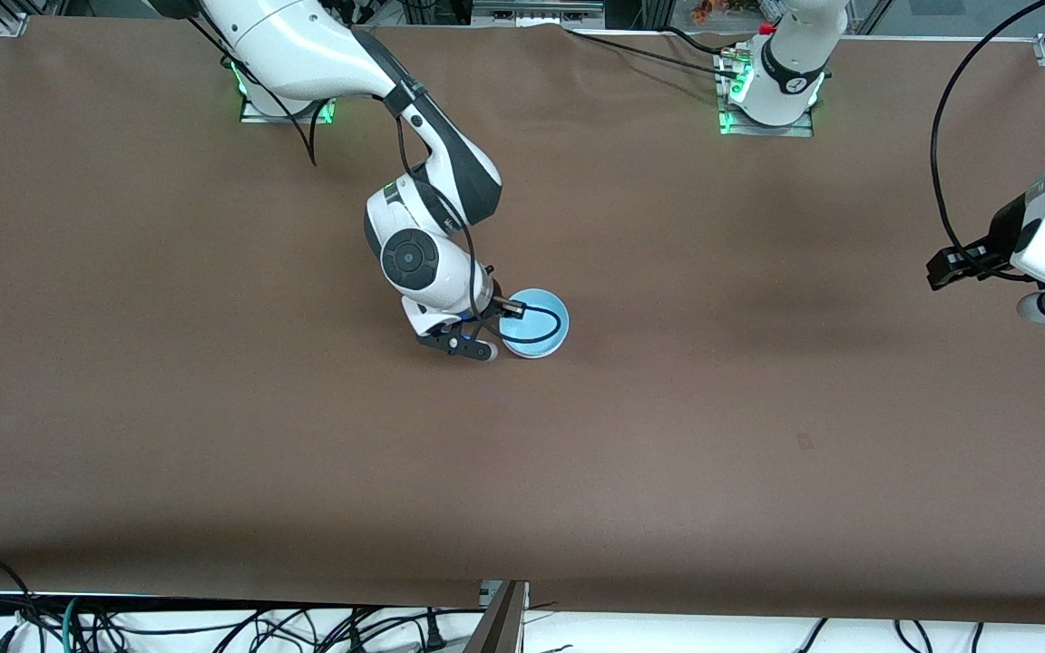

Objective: Stack pink and blue bowls on white bowl

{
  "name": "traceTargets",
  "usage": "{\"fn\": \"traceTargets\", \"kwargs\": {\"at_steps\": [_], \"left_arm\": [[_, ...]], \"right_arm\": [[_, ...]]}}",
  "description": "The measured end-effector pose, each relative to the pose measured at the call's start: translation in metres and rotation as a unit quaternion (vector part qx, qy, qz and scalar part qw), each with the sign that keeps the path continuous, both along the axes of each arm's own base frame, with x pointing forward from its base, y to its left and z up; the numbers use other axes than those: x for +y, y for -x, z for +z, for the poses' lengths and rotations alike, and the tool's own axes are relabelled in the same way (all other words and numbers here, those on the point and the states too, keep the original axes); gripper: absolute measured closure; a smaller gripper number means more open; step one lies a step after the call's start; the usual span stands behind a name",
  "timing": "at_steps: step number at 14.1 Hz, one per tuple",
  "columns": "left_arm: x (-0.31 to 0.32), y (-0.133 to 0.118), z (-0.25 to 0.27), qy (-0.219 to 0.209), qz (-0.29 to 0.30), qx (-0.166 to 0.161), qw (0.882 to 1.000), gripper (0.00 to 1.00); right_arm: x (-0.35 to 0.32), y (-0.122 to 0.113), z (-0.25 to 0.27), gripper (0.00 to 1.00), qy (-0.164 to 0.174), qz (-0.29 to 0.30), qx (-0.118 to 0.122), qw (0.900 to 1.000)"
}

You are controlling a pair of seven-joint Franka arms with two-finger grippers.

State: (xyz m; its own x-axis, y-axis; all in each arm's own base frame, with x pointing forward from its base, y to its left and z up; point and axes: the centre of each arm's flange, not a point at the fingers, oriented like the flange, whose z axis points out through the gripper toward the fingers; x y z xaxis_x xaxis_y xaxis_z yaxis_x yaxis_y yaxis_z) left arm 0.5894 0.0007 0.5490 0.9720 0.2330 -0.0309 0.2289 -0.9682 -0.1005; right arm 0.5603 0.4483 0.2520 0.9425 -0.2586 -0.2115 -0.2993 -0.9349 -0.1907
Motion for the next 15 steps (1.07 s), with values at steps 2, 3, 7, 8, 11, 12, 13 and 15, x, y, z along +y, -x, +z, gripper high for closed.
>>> {"fn": "traceTargets", "kwargs": {"at_steps": [2, 3, 7, 8, 11, 12, 13, 15], "left_arm": [[-0.009, -0.001, -0.001, 0.003, -0.004, -0.001, 1.0, 0.39], [-0.014, -0.001, -0.002, 0.011, -0.003, 0.0, 1.0, 0.35], [-0.006, 0.005, 0.005, 0.034, -0.061, -0.006, 0.998, 0.3], [0.0, 0.01, 0.007, 0.04, -0.069, -0.012, 0.997, 0.3], [0.006, 0.028, 0.006, 0.047, -0.077, -0.021, 0.996, 0.19], [0.004, 0.03, 0.005, 0.047, -0.078, -0.022, 0.996, 0.13], [0.004, 0.029, 0.004, 0.047, -0.079, -0.023, 0.996, 0.13], [0.004, 0.025, 0.003, 0.046, -0.078, -0.027, 0.995, 0.0]], "right_arm": [[0.0, 0.0, 0.0, 0.98, 0.0, 0.0, 0.0, 1.0], [0.001, 0.0, 0.0, 0.98, 0.0, 0.001, 0.0, 1.0], [0.0, 0.001, -0.002, 0.98, 0.001, 0.001, 0.001, 1.0], [0.0, 0.001, -0.003, 0.98, 0.002, 0.001, 0.002, 1.0], [-0.001, 0.001, -0.011, 0.95, 0.005, -0.001, 0.005, 1.0], [-0.001, 0.001, -0.012, 0.87, 0.005, -0.001, 0.005, 1.0], [-0.001, 0.001, -0.012, 0.78, 0.004, -0.002, 0.004, 1.0], [-0.002, -0.002, -0.009, 0.58, 0.004, -0.003, 0.001, 1.0]]}}
